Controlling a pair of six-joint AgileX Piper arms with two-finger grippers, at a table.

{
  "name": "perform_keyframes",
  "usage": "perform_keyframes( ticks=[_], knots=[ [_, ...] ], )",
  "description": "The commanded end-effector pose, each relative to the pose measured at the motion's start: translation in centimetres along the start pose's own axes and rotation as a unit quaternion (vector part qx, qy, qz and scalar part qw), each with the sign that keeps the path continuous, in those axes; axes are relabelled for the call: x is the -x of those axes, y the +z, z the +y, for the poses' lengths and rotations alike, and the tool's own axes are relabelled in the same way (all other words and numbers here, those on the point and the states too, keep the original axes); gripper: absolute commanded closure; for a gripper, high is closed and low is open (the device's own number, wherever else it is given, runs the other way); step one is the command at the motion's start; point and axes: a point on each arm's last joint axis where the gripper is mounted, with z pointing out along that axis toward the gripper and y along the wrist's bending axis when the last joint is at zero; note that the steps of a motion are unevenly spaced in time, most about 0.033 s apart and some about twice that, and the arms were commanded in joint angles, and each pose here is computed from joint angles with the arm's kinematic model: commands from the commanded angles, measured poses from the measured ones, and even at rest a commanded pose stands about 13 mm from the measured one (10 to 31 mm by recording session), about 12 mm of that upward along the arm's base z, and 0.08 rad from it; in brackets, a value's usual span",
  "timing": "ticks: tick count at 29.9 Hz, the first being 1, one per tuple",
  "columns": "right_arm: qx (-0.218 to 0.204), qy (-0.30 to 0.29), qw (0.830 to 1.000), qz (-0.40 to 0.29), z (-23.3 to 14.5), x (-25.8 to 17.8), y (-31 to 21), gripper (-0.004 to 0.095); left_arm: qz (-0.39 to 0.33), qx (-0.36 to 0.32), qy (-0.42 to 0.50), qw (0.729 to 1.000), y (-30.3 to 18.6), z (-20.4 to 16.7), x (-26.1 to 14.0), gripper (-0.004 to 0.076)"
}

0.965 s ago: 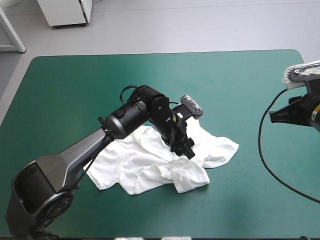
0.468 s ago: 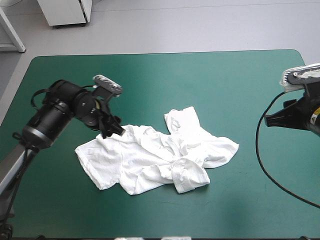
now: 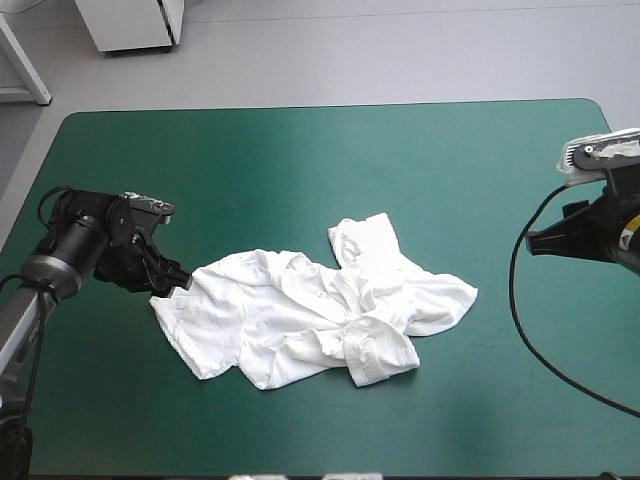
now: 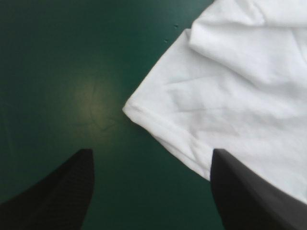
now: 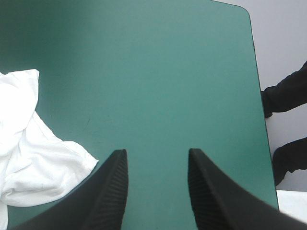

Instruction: Fold the cloth

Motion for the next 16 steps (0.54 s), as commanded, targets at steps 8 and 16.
perform_keyframes(
  ticks=[8, 16],
  knots=[
    [0.006, 0.0, 0.999, -0.043, -0.2, 0.7, -1.0, 0.0521, 0.037, -0.014, -0.02, 0.999, 5.7, 1.0, 2.5, 0.0219],
    [0.009, -0.008, 1.0, -0.003, 0.3, -0.1, 0.4, 0.0521, 0.087, -0.05, -0.014, 0.995, 9.6, 0.3, 3.0, 0.0234]
  ],
)
